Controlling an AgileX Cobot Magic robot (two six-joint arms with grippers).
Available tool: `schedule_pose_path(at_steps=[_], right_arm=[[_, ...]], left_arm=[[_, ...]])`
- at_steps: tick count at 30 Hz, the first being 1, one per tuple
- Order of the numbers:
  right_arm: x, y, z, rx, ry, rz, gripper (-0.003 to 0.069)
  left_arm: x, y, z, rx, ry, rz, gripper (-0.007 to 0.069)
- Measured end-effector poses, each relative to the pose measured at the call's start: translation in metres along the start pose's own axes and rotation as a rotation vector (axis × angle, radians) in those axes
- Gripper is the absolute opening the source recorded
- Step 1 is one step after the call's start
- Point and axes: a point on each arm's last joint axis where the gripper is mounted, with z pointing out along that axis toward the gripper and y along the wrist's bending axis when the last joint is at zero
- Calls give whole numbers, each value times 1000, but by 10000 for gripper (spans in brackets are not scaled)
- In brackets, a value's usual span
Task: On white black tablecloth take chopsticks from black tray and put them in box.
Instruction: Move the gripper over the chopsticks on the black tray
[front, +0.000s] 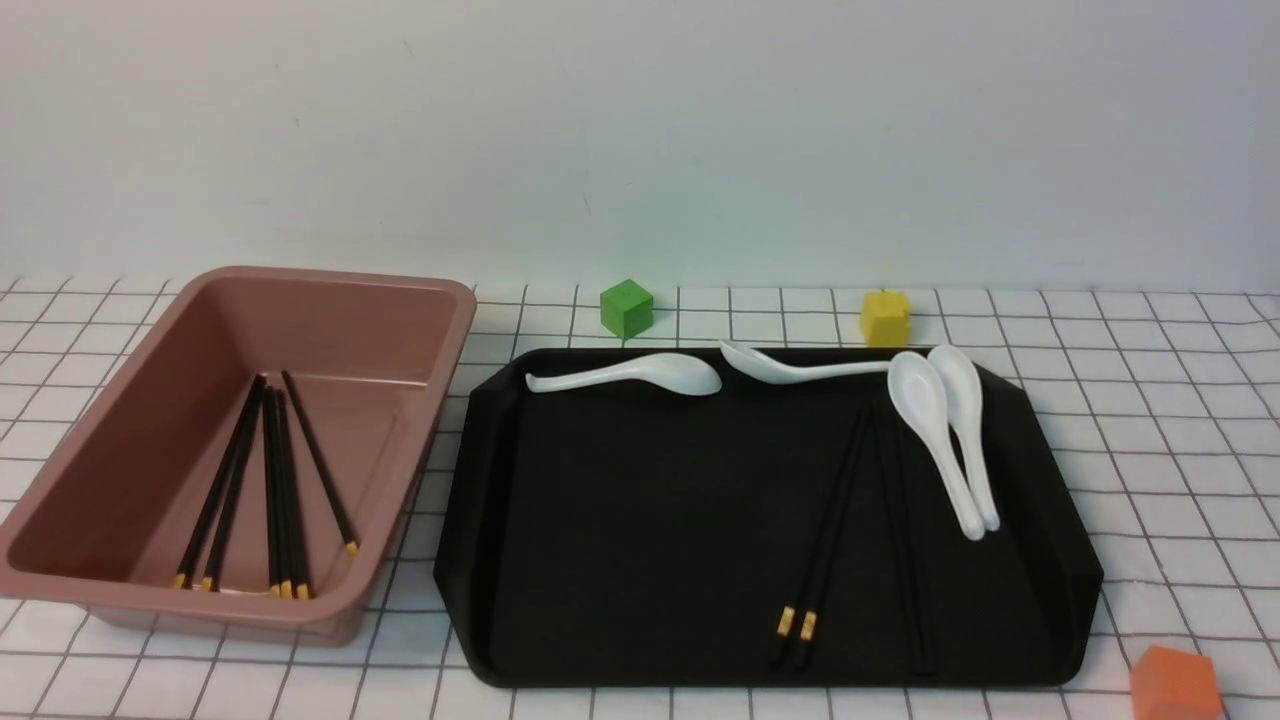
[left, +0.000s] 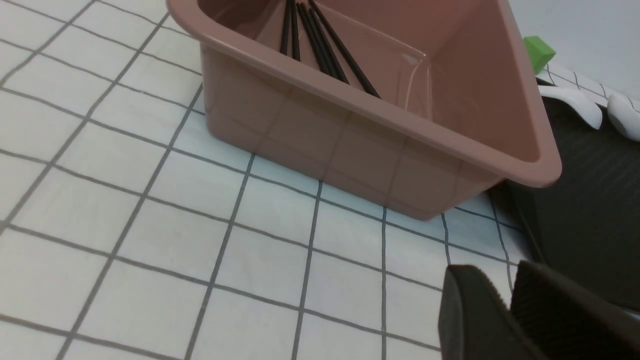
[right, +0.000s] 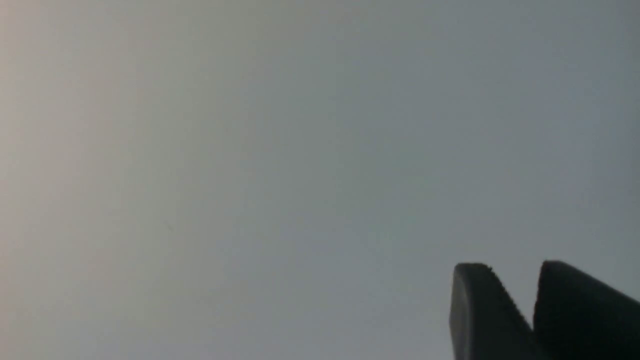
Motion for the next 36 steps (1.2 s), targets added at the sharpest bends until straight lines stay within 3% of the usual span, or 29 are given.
schedule_pose_path(at_steps=[5, 8, 12, 15, 20, 24, 29, 36], right_arm=[[42, -23, 50, 281, 544, -52, 3], [74, -33, 69, 348, 790, -38, -13], [108, -30, 87, 291, 1001, -34, -12], [140, -5, 106, 105, 1175, -111, 8], [175, 33, 136, -54, 1306, -212, 52], [198, 52, 162, -58, 1398, -261, 74], [215, 63, 189, 8, 1457, -294, 109], [227, 85, 215, 52, 1433, -220, 256]], left_arm=[[0, 0, 0, 0, 0, 0, 145], [0, 0, 0, 0, 0, 0, 148], [0, 0, 0, 0, 0, 0, 151], [0, 0, 0, 0, 0, 0, 155], [0, 0, 0, 0, 0, 0, 163], [0, 0, 0, 0, 0, 0, 168], [0, 0, 0, 0, 0, 0, 176], [0, 0, 0, 0, 0, 1, 184]])
